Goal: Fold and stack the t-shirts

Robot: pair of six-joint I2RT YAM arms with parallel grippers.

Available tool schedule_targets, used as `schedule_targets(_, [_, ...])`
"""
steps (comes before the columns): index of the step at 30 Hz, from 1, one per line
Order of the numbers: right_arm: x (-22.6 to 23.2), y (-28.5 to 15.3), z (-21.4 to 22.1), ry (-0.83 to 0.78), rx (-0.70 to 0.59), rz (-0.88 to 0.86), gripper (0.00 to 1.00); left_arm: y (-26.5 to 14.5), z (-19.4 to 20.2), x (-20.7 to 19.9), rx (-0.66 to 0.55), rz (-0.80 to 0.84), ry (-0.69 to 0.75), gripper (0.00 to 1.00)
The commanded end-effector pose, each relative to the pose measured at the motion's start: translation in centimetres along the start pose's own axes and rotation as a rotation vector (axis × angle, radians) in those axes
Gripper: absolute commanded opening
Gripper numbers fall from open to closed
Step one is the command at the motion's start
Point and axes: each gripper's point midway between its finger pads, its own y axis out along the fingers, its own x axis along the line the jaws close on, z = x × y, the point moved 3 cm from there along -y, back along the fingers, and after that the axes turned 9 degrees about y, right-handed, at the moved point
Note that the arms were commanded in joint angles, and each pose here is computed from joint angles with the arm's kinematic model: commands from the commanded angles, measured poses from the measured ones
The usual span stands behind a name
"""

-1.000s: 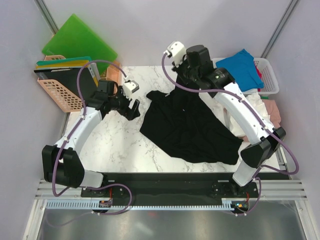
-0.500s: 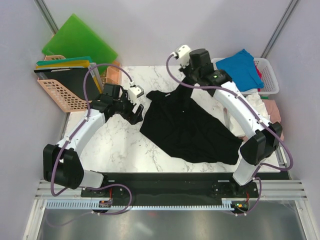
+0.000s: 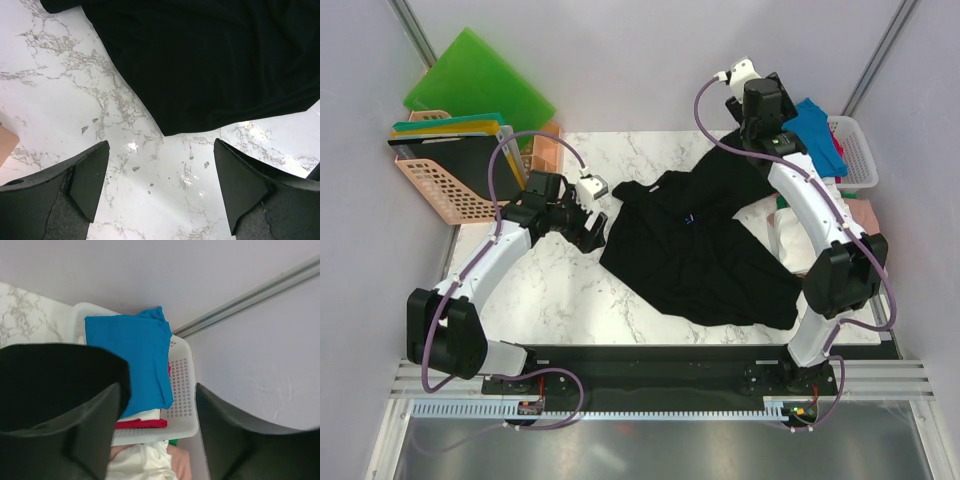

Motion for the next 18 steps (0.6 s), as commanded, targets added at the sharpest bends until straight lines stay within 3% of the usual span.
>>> schedule_targets(1, [-1.7,0.6,-0.2,0.023,0.001,0.177,0.76,-0.5,-0.5,-0.2,-0.034,-0.004,0.038,0.92])
schedule_targets(6, [-0.8,-0.9,1.1,0.05,0.063,0.084,0.82,-0.5,-0.1,-0.4,-0.026,0.0,0.038,0.92])
schedule_targets(9, [1.5,-3.3,2.4,0.054,0.103,-0.134,0.83,-0.3,0.3,-0.6,-0.004,0.022,0.035,0.92])
schedule_targets(11, [3.2,-6.4,1.9,0.1,0.055,-0.355,0.82,0.3,1.0,-0.9,0.021,0.048,0.021,0.92])
schedule_targets(12, [4.4,-7.4,3.7,0.094,0.096,-0.424,0.82,0.6,1.3,-1.0,0.031,0.062,0.012,0.92])
schedule_targets(18, [6.0,-12.2,7.0,0.137,0.097,-0.602,0.82,2.9,2.4,-1.1,0.092,0.125,-0.081,0.92])
